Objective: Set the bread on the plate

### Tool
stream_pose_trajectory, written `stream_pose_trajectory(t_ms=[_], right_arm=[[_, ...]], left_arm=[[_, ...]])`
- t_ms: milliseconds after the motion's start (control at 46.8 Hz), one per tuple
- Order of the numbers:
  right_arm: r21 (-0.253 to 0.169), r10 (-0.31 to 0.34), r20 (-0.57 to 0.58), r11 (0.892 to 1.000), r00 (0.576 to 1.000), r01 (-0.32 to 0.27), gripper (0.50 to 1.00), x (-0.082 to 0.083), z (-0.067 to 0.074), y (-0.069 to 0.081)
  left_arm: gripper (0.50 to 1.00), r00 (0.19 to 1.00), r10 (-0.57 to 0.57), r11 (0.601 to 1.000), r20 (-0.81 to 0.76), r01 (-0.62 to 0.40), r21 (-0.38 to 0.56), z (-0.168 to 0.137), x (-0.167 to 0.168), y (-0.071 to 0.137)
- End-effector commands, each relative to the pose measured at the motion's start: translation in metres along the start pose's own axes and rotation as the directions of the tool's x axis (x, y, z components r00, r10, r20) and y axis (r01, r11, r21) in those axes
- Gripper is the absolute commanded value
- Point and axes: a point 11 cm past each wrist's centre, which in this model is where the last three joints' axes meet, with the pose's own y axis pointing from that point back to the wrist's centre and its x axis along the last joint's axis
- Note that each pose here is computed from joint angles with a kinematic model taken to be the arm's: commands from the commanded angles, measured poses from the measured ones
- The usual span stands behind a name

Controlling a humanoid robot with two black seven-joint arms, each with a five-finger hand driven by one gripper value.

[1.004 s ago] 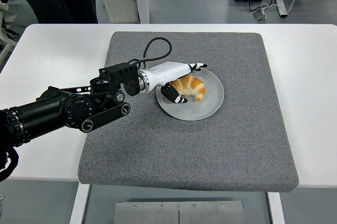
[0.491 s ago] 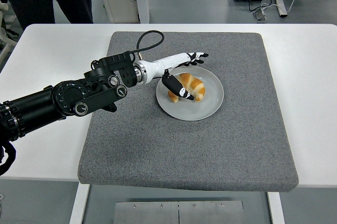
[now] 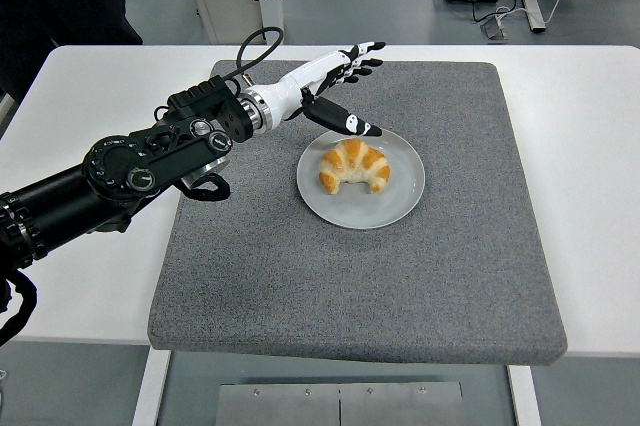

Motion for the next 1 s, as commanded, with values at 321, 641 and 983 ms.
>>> stream_pose_trajectory(t_ms=[321, 641, 983], right_arm=[[0.001, -0.001, 0.000, 1.000, 1.000, 0.001, 1.000, 0.000, 0.000, 0.000], [0.001, 0.000, 0.000, 1.000, 1.000, 0.000, 1.000, 0.000, 0.000, 0.000], [0.001, 0.000, 0.000, 1.000, 1.000, 0.000, 1.000, 0.000, 0.000, 0.000]], left_arm=[[0.969, 0.973, 0.159, 0.986, -0.165, -0.166, -0.032, -0.003, 0.022, 0.004], [0.969, 0.884, 0.315, 0.944, -0.346, -0.329, 0.021, -0.032, 0.038, -0.004], [0.969, 0.773, 0.422, 0.896, -0.474, -0.436, 0.087, -0.049, 0.054, -0.002]])
